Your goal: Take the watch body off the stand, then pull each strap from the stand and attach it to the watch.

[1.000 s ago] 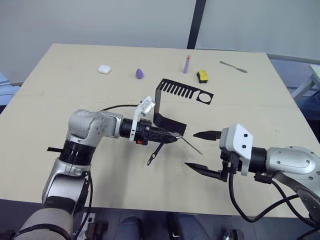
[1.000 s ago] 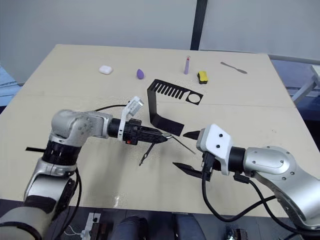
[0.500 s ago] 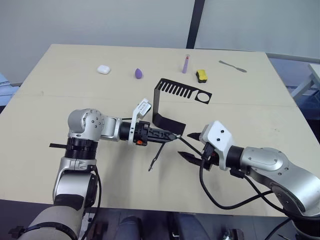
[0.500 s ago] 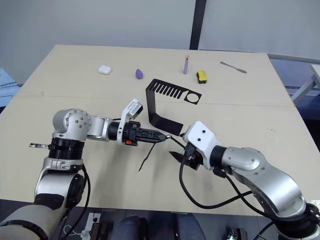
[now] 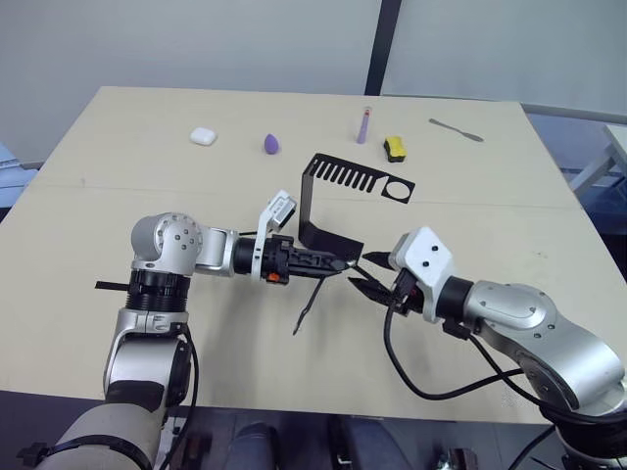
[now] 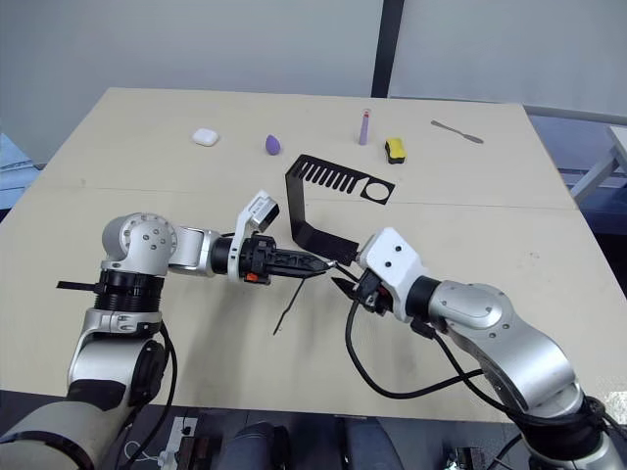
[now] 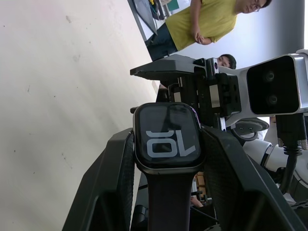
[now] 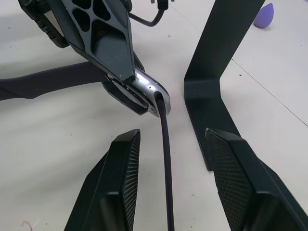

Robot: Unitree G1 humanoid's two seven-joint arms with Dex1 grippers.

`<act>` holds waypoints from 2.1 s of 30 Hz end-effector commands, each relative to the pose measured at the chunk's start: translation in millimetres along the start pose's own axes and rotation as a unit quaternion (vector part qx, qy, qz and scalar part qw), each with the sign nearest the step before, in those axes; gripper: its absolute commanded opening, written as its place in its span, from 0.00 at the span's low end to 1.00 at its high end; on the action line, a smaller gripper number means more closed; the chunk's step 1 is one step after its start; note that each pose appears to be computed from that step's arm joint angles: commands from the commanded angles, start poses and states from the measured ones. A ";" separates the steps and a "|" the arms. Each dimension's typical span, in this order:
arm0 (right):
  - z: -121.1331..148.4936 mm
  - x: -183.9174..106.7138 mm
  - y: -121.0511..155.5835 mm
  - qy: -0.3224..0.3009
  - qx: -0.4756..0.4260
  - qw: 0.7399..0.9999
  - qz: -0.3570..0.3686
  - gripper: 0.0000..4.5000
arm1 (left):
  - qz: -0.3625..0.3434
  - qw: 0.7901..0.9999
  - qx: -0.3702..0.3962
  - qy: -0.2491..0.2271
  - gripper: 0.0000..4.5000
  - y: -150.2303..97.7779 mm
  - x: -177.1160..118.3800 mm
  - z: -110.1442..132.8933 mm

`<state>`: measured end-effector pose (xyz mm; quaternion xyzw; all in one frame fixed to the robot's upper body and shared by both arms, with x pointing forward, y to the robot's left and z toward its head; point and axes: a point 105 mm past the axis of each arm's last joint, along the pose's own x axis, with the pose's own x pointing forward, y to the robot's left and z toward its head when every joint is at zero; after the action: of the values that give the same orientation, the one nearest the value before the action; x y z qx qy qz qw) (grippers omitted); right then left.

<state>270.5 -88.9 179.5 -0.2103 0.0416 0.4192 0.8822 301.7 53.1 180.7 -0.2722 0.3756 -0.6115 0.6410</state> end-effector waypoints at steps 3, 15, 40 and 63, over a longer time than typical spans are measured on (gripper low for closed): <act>10.1 -1.1 1.3 -0.021 -0.016 1.000 0.000 0.51 | -0.019 1.000 0.020 -0.007 0.35 -10.8 0.7 4.6; 11.9 -1.8 0.7 -0.024 -0.019 1.000 0.001 0.03 | -0.018 1.000 0.023 -0.005 0.35 -10.2 1.3 3.0; 15.4 -5.9 -2.6 -0.030 -0.046 0.998 -0.007 0.01 | -0.011 1.000 0.020 -0.008 0.35 -1.7 -1.1 0.0; 14.7 -20.4 -1.5 -0.025 -0.052 0.998 0.010 0.43 | 0.006 0.991 0.133 0.020 0.35 -6.1 -2.5 -6.4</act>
<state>267.8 -98.4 181.0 -0.2340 0.0362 0.4191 0.8765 298.4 57.6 173.3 -0.2136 0.3403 -0.6306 0.6640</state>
